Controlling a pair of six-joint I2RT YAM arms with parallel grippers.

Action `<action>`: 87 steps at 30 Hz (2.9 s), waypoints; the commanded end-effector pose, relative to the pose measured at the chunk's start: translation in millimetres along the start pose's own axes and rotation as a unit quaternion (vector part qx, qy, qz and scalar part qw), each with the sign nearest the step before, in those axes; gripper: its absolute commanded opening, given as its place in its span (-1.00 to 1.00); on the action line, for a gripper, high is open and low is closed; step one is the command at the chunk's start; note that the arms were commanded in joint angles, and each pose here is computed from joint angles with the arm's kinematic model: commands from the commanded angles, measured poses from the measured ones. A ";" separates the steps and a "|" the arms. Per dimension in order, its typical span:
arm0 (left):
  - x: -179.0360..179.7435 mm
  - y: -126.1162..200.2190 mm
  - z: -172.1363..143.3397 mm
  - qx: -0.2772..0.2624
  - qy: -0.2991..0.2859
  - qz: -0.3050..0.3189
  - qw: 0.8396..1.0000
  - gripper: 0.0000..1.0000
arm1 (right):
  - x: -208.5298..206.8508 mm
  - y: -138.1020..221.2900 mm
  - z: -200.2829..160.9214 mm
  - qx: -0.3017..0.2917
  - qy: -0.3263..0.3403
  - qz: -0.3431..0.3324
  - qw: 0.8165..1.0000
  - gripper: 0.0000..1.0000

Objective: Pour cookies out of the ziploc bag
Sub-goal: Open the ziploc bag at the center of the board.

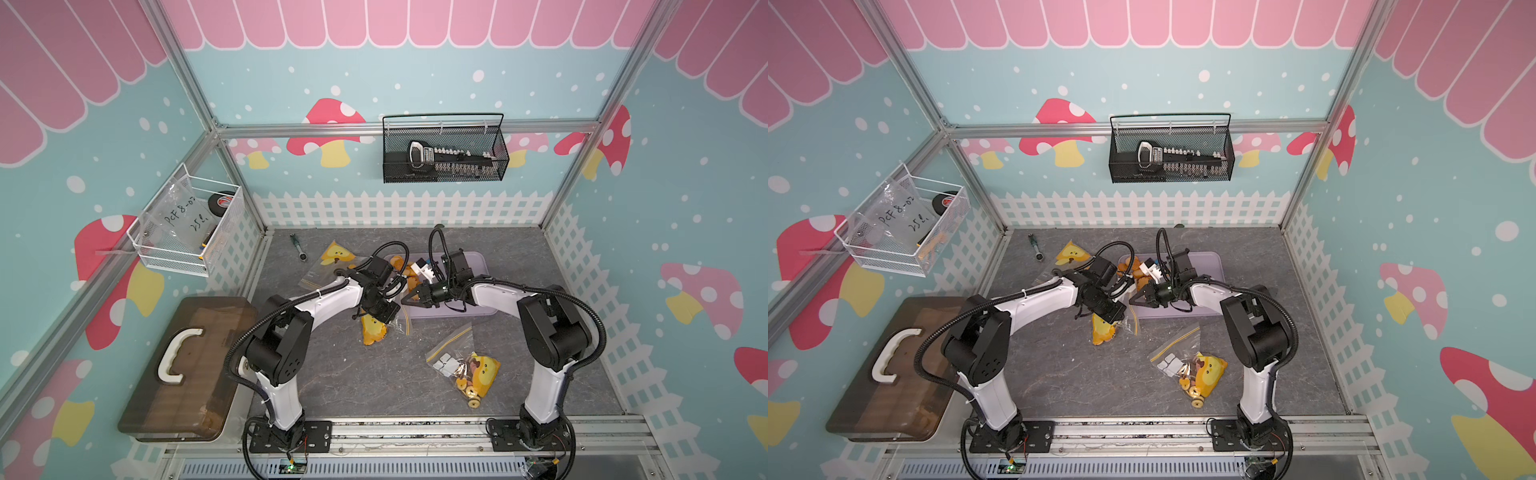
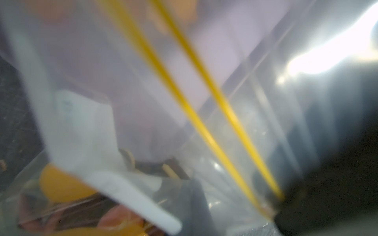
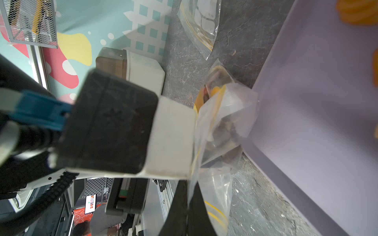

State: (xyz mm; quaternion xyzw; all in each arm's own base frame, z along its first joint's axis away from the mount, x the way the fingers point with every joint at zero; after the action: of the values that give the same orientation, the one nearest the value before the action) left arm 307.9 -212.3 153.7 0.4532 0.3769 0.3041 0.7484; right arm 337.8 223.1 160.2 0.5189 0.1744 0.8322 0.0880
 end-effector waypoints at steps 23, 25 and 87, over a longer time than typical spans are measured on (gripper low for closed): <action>-2.4 60.7 -17.2 -0.089 0.020 0.043 0.995 -1.00 | -7.7 24.2 -4.0 -0.018 0.055 -0.152 0.987 -0.37; -1.1 62.0 -17.9 -0.089 0.022 0.030 0.995 -1.00 | 5.1 32.4 -5.4 -0.047 0.090 -0.150 0.983 -0.04; -19.2 114.9 -23.5 -0.138 -0.001 -0.209 0.968 -1.00 | 57.5 -19.2 -9.8 -0.034 0.366 0.020 0.930 -0.82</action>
State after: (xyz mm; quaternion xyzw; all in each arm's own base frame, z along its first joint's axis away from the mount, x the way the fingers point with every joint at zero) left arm 269.4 -170.8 241.9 0.2726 0.4394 0.2029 0.8315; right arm 301.6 251.2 190.8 0.1869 0.1675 0.9672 0.0389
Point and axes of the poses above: each gripper's point midway between its finger pads, its own y axis back along the fingers, its own x axis along the line the jaws close on, z = x × y, the point moved 10 cm from there along y, back along the fingers, and after that the axes turned 8 degrees about y, right-handed, at the moved point
